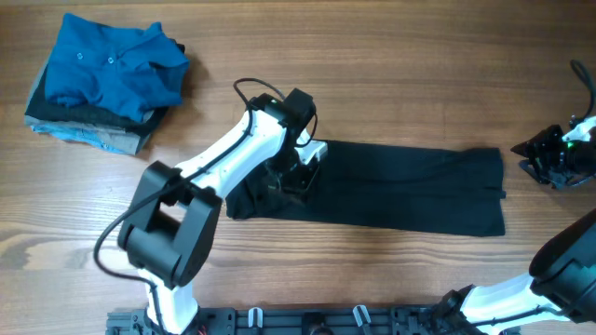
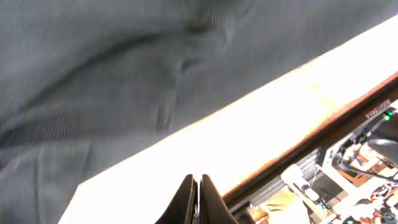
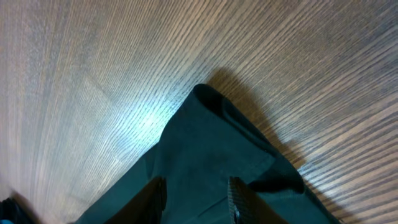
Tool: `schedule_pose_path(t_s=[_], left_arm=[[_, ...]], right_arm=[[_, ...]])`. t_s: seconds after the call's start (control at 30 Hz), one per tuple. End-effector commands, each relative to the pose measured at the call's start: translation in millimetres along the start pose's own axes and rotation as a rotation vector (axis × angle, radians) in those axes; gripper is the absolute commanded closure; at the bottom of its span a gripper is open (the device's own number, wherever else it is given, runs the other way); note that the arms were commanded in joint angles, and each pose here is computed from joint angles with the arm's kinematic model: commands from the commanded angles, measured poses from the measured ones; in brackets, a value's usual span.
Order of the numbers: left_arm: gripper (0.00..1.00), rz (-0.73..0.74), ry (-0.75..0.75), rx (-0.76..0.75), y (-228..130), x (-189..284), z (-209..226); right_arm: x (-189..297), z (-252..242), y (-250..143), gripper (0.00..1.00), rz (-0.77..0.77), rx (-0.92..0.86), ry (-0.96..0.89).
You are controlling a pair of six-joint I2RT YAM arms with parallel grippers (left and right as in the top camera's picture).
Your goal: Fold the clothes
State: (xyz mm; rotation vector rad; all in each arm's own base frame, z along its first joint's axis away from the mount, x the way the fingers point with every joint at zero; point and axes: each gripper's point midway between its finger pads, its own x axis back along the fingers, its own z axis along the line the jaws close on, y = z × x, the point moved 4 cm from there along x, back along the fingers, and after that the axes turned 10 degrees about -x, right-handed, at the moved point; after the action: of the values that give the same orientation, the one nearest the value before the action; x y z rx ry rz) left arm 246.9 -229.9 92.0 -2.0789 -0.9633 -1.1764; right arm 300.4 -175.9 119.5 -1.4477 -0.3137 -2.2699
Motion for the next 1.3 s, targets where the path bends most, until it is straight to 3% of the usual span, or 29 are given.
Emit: schedule_pose_path(t_s=[0.0, 0.2, 0.4, 0.47, 0.6, 0.67, 0.9, 1.07, 1.23, 1.27], left_arm=[[0.96, -0.135, 0.06, -0.015, -3.0, 44.1, 3.3], [0.96, -0.248, 0.307, 0.002, 15.6, 57.0, 46.9], [0.96, -0.234, 0.297, 0.018, 17.4, 1.8, 73.3], [0.96, -0.209, 0.237, 0.061, 11.7, -7.4, 69.2], [0.96, -0.106, -0.073, 0.082, -12.3, -9.8, 22.5], [0.96, -0.062, -0.111, 0.088, -28.5, -1.7, 6.0], [0.96, -0.241, 0.075, 0.045, -19.6, 35.8, 19.2], [0.96, -0.225, 0.235, 0.13, -26.7, 40.4, 54.1], [0.72, -0.17, 0.29, 0.194, -41.9, 30.0, 78.4], [0.71, -0.153, 0.287, 0.209, -47.1, 24.9, 82.3]], right_arm=[[6.9, 6.3, 3.4, 0.64, -0.028, 0.017, 0.005], [6.9, 6.0, 2.8, 0.63, -0.025, 0.016, 0.004], [6.8, 5.7, 2.0, 0.63, -0.021, 0.014, 0.003], [6.9, 5.7, 1.9, 0.64, -0.021, 0.014, 0.003], [6.8, 4.7, 0.1, 0.64, -0.012, 0.009, -0.001], [6.8, 4.7, 0.1, 0.64, -0.012, 0.01, -0.001], [6.8, 4.2, -0.9, 0.64, -0.008, 0.008, -0.004], [6.8, 3.7, -1.8, 0.64, -0.003, 0.008, -0.006], [6.8, 3.7, -1.9, 0.63, -0.003, 0.008, -0.006], [6.8, 3.7, -1.9, 0.64, -0.003, 0.008, -0.006]])
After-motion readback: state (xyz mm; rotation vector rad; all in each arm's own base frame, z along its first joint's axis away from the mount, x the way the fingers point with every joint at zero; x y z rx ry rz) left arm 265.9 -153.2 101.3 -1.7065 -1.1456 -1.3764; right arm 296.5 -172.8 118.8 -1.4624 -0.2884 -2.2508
